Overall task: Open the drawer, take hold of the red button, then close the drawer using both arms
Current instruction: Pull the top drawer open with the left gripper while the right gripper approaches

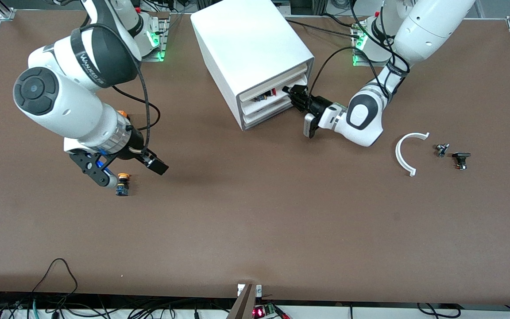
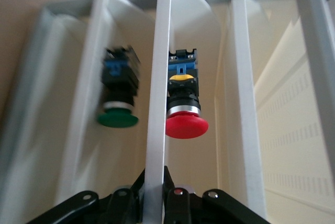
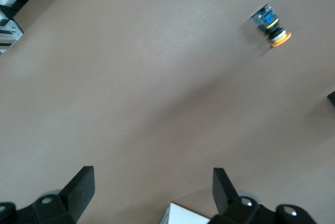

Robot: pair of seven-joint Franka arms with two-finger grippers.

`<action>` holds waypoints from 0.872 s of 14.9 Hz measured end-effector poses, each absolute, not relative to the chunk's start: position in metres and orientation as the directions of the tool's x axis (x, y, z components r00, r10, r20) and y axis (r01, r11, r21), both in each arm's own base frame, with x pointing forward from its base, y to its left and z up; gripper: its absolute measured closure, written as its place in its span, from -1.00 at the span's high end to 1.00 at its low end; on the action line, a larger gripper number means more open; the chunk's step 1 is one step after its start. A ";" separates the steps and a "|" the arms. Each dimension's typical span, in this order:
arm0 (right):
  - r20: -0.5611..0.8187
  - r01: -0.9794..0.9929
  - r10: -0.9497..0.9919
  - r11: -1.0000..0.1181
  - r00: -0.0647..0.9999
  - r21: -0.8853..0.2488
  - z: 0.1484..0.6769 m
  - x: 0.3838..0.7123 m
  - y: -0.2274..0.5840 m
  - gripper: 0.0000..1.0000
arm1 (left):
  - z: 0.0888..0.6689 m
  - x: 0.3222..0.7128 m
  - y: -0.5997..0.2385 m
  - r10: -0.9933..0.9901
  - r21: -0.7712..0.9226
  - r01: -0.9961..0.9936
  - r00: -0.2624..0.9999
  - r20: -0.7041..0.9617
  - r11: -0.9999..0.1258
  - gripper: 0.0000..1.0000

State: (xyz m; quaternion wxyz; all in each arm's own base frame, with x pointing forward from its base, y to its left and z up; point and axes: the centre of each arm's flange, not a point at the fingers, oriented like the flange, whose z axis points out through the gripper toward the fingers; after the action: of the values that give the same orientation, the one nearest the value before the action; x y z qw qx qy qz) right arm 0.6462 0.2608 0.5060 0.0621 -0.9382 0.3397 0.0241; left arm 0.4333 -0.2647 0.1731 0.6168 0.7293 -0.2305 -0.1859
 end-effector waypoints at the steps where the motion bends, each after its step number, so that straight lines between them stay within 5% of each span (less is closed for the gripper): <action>1: -0.088 -0.652 -0.646 -0.751 0.758 -0.104 0.506 0.646 0.269 1.00 | 0.179 0.450 -0.255 -0.564 0.979 -0.124 0.825 0.012 -0.161 -0.80; 7: -0.097 -0.723 -0.717 -0.678 0.690 -0.133 0.499 0.638 0.331 1.00 | 0.209 0.538 -0.204 -0.549 0.940 -0.205 0.835 0.022 -0.274 -0.80; 10: -0.108 -0.767 -0.761 -0.621 0.639 -0.159 0.492 0.625 0.374 1.00 | 0.197 0.554 -0.195 -0.518 0.926 -0.218 0.855 0.029 -0.308 -0.44; 13: -0.130 -0.812 -0.805 -0.556 0.580 -0.176 0.481 0.607 0.419 1.00 | 0.199 0.558 -0.187 -0.519 0.928 -0.213 0.855 0.026 -0.306 0.19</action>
State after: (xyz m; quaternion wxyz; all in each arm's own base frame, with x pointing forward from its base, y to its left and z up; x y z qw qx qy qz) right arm 0.6072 0.4188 0.4805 0.1088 -0.8820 0.4582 0.0170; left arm 0.5583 -0.1874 0.1988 0.5423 0.7958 -0.2300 -0.1406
